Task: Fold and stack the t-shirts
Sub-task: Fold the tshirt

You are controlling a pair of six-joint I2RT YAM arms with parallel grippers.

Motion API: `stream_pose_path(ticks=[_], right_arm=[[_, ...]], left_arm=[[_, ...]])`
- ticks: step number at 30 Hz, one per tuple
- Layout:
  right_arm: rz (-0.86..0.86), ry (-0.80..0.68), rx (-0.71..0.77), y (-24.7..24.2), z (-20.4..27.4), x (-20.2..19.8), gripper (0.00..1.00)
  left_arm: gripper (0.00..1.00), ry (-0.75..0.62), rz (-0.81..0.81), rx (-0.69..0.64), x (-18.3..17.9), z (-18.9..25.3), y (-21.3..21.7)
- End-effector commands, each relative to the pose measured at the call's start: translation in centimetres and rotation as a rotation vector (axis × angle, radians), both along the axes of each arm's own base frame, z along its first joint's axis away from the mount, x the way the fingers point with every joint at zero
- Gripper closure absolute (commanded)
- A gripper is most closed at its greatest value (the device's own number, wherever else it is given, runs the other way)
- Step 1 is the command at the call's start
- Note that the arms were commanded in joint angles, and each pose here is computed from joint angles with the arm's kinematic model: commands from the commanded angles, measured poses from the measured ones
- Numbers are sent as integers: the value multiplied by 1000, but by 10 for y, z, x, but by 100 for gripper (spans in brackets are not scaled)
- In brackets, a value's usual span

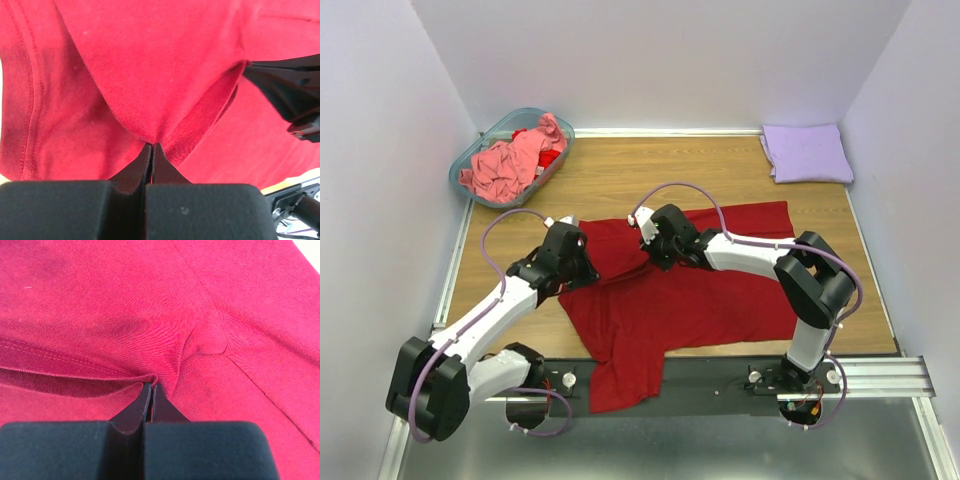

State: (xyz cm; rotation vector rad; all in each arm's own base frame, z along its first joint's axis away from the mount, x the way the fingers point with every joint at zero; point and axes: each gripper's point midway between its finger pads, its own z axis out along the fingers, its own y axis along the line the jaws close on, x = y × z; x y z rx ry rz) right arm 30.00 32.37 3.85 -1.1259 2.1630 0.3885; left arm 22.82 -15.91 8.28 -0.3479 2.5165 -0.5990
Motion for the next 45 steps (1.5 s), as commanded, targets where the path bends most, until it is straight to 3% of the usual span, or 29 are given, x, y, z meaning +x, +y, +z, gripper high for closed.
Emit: stream_pose_path(ticks=[1, 6, 17, 27, 32, 39, 45], right_arm=[[-7, -18, -37, -7, 1, 1, 98], [4, -11, -41, -8, 0, -2, 97], [11, 10, -65, -15, -3, -9, 94], [9, -2, -47, -14, 19, -9, 93], [22, 40, -64, -18, 13, -18, 84], [1, 120, -77, -32, -3, -40, 81], [-15, 170, -93, -42, -7, -54, 79]], left_arm=[[100, -16, 20, 7, -1, 14, 3], [100, -7, 19, -2, -9, 12, 2], [100, 79, 14, 28, -25, -33, 5], [99, 79, 7, 31, -25, -35, 4], [91, 74, 9, 28, -25, -33, 4], [88, 56, 21, 13, -25, -27, 5], [71, 63, -8, -13, -31, -26, 0]])
